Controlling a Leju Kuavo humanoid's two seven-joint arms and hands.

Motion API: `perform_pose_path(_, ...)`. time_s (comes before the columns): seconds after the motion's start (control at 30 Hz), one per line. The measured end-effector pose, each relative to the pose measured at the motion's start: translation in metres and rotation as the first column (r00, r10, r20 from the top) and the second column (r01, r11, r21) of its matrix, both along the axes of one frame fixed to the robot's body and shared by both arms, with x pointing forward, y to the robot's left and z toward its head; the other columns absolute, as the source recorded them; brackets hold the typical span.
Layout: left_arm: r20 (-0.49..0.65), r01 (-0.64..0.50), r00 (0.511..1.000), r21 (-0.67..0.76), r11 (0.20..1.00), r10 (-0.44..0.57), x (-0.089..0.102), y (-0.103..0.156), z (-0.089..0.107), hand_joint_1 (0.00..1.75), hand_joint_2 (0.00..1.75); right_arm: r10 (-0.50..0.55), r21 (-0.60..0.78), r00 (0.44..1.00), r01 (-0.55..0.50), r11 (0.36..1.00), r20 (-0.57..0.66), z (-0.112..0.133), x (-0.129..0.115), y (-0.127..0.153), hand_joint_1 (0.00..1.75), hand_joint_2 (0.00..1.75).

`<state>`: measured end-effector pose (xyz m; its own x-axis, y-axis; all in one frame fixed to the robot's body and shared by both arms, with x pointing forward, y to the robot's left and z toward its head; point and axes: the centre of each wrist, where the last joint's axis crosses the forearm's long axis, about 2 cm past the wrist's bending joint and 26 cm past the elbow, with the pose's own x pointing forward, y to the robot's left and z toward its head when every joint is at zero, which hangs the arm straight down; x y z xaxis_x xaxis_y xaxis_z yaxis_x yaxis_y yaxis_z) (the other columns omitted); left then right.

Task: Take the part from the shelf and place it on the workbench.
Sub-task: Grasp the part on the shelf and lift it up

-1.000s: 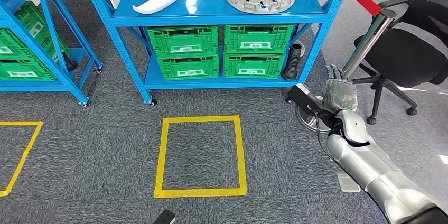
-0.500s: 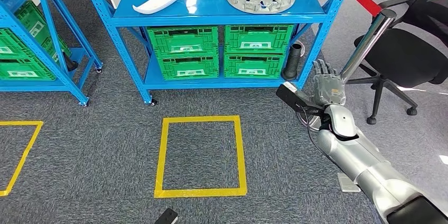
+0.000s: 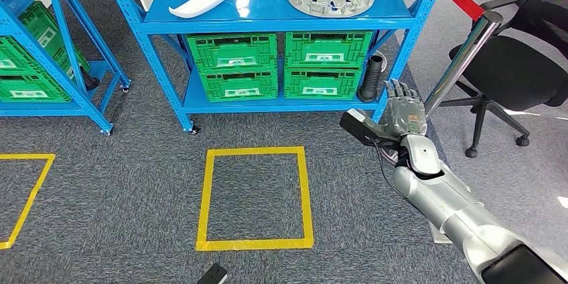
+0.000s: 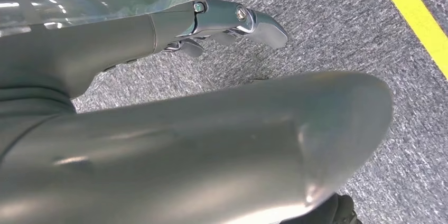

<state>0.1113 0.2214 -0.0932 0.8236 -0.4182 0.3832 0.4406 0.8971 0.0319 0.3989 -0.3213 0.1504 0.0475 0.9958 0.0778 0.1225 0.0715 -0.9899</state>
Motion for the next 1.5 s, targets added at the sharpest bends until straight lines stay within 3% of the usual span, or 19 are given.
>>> perform_pose_path(1.5,0.020,-0.003,1.000,-0.002,1.000,0.003,0.0050,-0.0009,0.0014,0.00,0.00,-0.008,-0.025,0.999,0.007,1.000,-0.034,-0.0020,0.0019,0.0051,0.00,0.00)
